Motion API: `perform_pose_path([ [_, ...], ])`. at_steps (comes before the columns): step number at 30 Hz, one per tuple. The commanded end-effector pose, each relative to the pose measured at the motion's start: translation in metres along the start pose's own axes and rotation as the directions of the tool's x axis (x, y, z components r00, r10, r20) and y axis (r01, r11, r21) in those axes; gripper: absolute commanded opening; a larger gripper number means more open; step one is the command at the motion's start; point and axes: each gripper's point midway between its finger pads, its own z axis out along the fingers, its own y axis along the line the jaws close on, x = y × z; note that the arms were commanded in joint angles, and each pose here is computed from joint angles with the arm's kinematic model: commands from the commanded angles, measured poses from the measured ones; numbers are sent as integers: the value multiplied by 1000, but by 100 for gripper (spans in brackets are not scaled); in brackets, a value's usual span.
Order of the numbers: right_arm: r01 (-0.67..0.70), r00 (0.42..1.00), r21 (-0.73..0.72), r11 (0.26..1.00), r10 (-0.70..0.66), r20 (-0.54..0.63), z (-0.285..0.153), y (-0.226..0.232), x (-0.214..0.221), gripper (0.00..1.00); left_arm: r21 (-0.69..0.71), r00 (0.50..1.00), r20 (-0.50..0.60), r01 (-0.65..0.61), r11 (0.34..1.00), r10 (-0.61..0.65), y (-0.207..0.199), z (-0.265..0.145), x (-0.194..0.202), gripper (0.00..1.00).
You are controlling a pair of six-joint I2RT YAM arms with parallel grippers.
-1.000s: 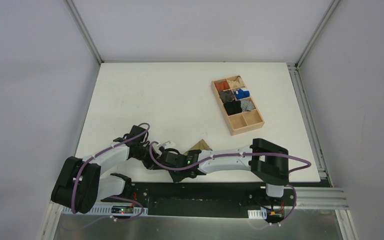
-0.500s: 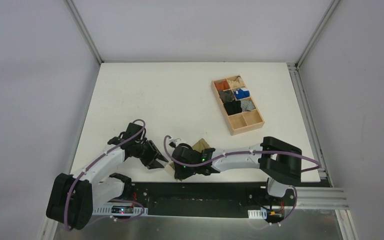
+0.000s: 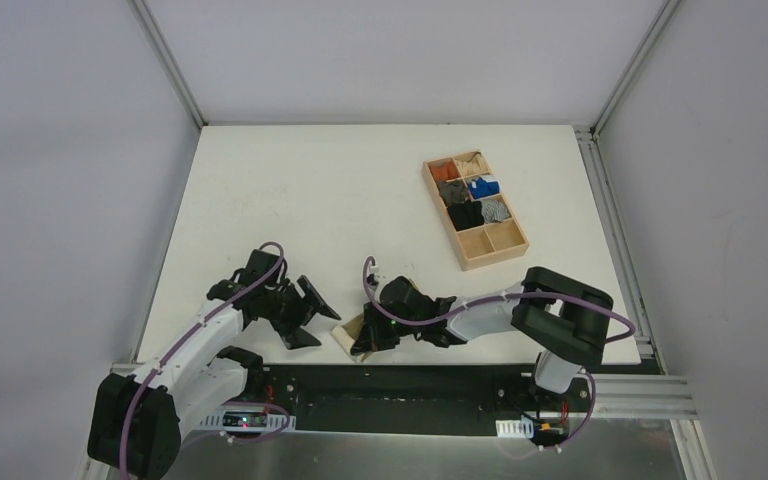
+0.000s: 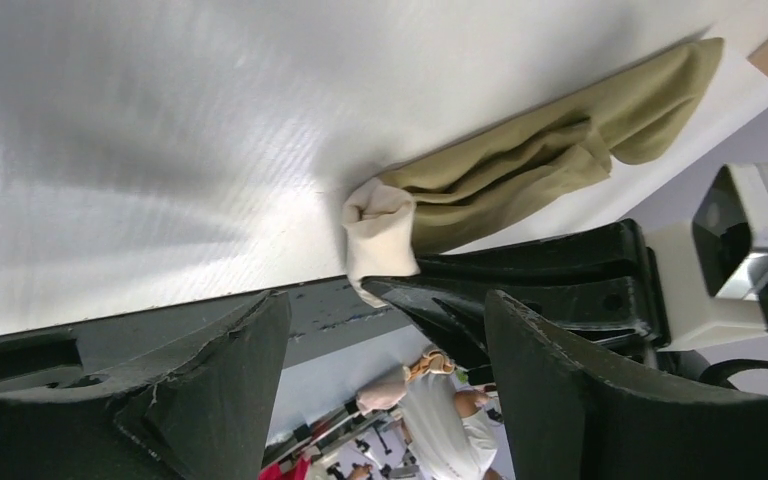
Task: Roll the underwear
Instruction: Roll the underwear to the center of the board.
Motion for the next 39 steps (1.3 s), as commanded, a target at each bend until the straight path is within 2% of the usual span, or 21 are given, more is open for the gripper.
perform_pose_path([
  [1, -48, 999, 17, 999, 48, -23, 4, -18, 7, 0, -43, 999, -48, 5, 999, -7, 16, 4, 11, 73],
  [6, -63, 998, 12, 998, 63, -23, 5, -20, 6, 0, -46, 999, -52, -1, 999, -1, 16, 10, 9, 67],
  [14, -68, 997, 12, 998, 68, -23, 5, -20, 6, 0, -50, 999, -53, 3, 999, -6, 18, 22, 8, 64],
  [17, -68, 997, 10, 998, 68, -26, 5, -19, 6, 0, -59, 999, -46, 17, 998, -20, 22, 28, 6, 60],
  [26, -64, 997, 5, 998, 64, -34, 6, -17, 7, 0, -68, 999, 3, 49, 997, -49, 28, 42, -3, 42],
  [32, -45, 998, 18, 999, 46, -42, 3, -15, 5, 0, -107, 999, -8, 31, 994, -32, 32, 49, -1, 31],
  [34, -40, 998, 31, 999, 41, -40, 2, -14, 3, 0, -118, 999, -12, 28, 993, -29, 33, 51, -1, 20],
  [35, -39, 998, 45, 998, 41, -40, 0, -15, 2, 3, -119, 1000, -15, 24, 993, -26, 32, 51, -1, 10],
  [36, -33, 998, 62, 998, 35, -43, -2, -14, 1, 15, -118, 1000, -18, 19, 993, -21, 31, 51, -1, 0],
  [38, -13, 1000, 98, 995, 15, -25, -9, -12, -5, 40, -113, 1000, -23, 12, 994, -15, 30, 50, 0, 0],
  [39, -3, 1000, 114, 994, 3, -1, -15, -9, -11, 48, -111, 1000, -23, 10, 994, -12, 29, 49, 0, 0],
])
